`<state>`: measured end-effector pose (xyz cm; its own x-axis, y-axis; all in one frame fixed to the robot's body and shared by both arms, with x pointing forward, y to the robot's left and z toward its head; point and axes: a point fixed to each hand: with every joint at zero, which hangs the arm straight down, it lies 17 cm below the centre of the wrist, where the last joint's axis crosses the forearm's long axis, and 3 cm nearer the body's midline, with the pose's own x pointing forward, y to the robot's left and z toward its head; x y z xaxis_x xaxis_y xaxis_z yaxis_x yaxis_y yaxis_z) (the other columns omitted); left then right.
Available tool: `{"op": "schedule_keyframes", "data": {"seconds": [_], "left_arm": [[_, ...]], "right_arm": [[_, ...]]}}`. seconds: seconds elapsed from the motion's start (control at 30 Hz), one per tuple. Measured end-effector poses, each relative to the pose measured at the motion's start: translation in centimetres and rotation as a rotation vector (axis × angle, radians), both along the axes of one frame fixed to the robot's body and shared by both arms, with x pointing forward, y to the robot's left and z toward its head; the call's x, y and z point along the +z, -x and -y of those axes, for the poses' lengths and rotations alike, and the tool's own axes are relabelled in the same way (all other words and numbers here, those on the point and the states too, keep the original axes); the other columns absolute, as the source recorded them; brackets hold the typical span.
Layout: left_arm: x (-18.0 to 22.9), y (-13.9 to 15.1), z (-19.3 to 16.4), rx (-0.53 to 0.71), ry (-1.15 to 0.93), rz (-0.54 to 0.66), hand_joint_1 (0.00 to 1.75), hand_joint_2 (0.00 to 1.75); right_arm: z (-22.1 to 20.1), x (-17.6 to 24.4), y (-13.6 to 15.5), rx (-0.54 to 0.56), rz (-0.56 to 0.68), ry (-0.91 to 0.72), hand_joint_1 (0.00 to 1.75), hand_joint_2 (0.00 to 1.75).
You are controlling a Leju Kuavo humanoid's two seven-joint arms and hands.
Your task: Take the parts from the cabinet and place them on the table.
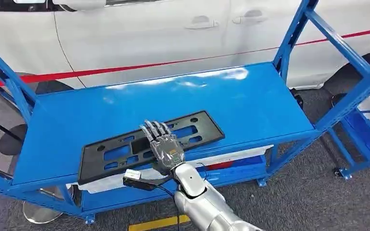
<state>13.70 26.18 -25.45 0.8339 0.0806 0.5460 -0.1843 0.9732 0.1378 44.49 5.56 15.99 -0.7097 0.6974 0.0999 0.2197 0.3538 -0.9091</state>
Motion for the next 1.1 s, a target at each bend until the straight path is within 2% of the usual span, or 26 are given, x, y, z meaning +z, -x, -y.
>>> {"op": "schedule_keyframes", "data": {"seconds": [0.17,0.2,0.23,0.3,0.5,0.67,1.1], "left_arm": [[0.0,0.0,-0.1,-0.002,-0.011,-0.006,0.0,0.0],[-0.1,0.1,0.0,-0.002,-0.011,-0.009,0.0,0.0],[-0.1,0.2,0.0,-0.003,-0.014,-0.011,0.0,0.0],[-0.2,0.5,-0.2,-0.006,-0.03,-0.033,0.0,0.0],[-0.2,0.3,-0.7,0.021,-0.057,-0.038,0.0,0.0],[-0.2,0.4,-0.6,0.026,-0.056,-0.039,0.0,0.0],[-0.4,1.1,-0.6,0.035,-0.045,-0.054,0.0,0.0]], "right_arm": [[0.1,-0.5,-0.3,0.007,-0.008,0.015,0.0,1.75],[0.2,-0.6,-0.3,0.007,-0.01,0.019,0.72,1.75],[0.2,-0.6,-0.4,0.006,-0.009,0.021,1.68,1.75],[0.3,-0.8,-0.9,-0.002,-0.016,0.035,1.75,1.75],[0.0,-0.9,-2.9,-0.034,-0.09,0.051,1.75,1.75],[-0.5,-1.2,-3.2,-0.023,-0.104,0.089,1.75,1.75],[1.3,-1.9,-5.0,-0.101,-0.157,0.113,1.75,1.75]]}}
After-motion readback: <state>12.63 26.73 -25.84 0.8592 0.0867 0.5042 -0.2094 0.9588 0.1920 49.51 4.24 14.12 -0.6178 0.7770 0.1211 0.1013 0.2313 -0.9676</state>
